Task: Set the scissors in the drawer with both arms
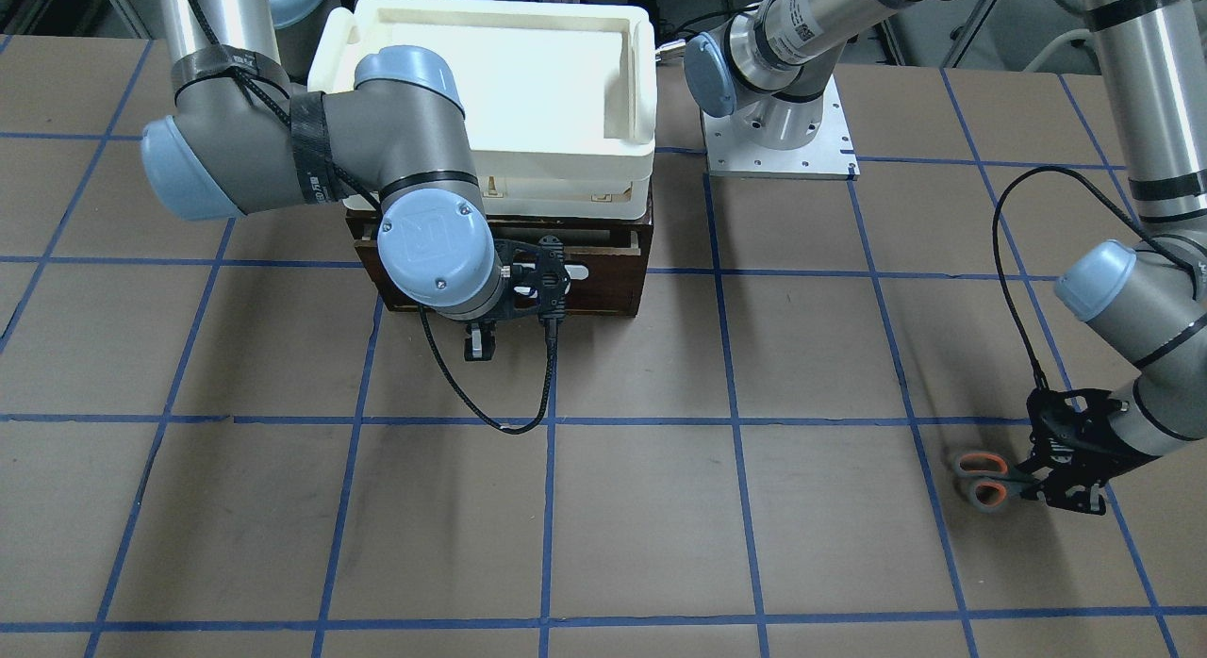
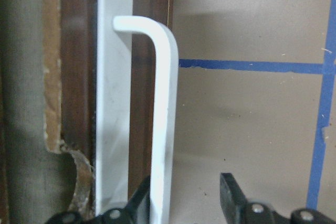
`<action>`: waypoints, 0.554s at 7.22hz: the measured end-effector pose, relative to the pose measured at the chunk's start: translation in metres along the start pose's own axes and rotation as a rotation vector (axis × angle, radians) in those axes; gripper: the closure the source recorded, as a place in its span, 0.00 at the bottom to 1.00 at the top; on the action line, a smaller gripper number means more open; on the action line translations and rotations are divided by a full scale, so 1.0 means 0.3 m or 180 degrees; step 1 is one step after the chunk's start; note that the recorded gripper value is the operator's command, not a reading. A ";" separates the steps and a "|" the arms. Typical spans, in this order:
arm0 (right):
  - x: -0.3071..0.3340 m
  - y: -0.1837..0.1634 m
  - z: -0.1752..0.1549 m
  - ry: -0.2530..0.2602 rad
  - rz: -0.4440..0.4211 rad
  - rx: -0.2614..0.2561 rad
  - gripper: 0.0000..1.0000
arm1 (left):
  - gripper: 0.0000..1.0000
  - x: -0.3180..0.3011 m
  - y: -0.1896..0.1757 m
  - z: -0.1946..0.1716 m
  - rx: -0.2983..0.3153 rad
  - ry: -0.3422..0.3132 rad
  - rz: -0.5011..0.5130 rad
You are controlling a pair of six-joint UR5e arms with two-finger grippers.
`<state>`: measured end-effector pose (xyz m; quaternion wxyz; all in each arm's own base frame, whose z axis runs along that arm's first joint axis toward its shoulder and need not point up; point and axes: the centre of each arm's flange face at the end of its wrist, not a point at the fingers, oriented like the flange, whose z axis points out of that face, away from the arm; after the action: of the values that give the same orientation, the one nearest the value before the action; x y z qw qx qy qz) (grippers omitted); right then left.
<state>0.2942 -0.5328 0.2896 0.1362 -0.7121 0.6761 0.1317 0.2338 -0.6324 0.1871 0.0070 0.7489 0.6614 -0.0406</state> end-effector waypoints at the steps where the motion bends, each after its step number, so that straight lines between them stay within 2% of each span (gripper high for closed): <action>1: 0.023 -0.004 -0.007 0.0043 -0.0012 0.0003 0.49 | 1.00 -0.002 -0.001 -0.010 -0.0005 -0.0008 -0.0010; 4: 0.104 -0.021 -0.055 0.0164 -0.0028 0.0025 0.49 | 1.00 -0.018 -0.025 -0.068 -0.0041 -0.0037 -0.0022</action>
<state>0.3022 -0.5675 0.2935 0.1221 -0.7176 0.6768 0.1101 0.2266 -0.6355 0.2081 0.0155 0.7462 0.6643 -0.0408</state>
